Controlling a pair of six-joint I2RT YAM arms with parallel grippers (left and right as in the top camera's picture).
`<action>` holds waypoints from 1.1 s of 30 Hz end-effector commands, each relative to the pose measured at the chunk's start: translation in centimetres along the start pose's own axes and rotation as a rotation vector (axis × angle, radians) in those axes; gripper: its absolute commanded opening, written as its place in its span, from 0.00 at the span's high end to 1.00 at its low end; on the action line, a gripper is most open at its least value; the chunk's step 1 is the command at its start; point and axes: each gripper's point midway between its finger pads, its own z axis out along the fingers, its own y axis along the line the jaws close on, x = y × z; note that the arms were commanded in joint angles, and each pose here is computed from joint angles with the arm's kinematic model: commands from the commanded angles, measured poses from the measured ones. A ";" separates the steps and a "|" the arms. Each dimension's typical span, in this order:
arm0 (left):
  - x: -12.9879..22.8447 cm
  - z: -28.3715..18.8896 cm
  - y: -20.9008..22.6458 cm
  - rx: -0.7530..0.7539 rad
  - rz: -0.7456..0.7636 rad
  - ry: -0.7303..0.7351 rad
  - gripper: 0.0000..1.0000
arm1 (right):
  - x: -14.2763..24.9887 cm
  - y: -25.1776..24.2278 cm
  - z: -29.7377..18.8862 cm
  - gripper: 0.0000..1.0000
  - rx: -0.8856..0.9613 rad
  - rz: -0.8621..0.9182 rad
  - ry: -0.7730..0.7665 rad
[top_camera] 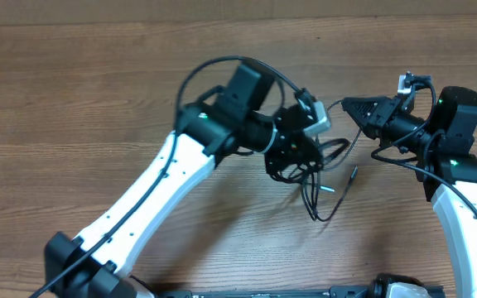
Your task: Untangle cables
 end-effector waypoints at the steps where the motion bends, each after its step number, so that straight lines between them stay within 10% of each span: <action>1: -1.2 0.5 -1.2 0.041 0.052 -0.018 0.96 | -0.7 -1.0 0.2 0.96 0.047 0.038 -0.043; 8: -1.0 -1.4 1.9 -0.118 -0.023 -0.009 0.96 | -0.6 -6.8 -0.9 0.85 0.317 0.184 -0.135; 16: 0.8 -5.5 8.6 -0.561 -0.200 0.052 0.96 | 1.5 -8.9 -1.6 0.11 0.417 0.162 -0.060; 27: 2.8 -10.0 13.0 -0.949 -0.358 0.071 0.93 | 1.9 -9.1 -1.7 0.00 0.429 0.138 -0.042; 31: 3.1 -9.8 12.8 -0.940 -0.362 0.087 0.00 | 2.0 -9.2 -1.7 0.00 0.431 0.124 -0.036; 33: 3.7 -9.7 12.6 -0.937 -0.373 0.110 0.00 | 2.0 -9.2 -1.7 0.00 0.432 0.126 -0.035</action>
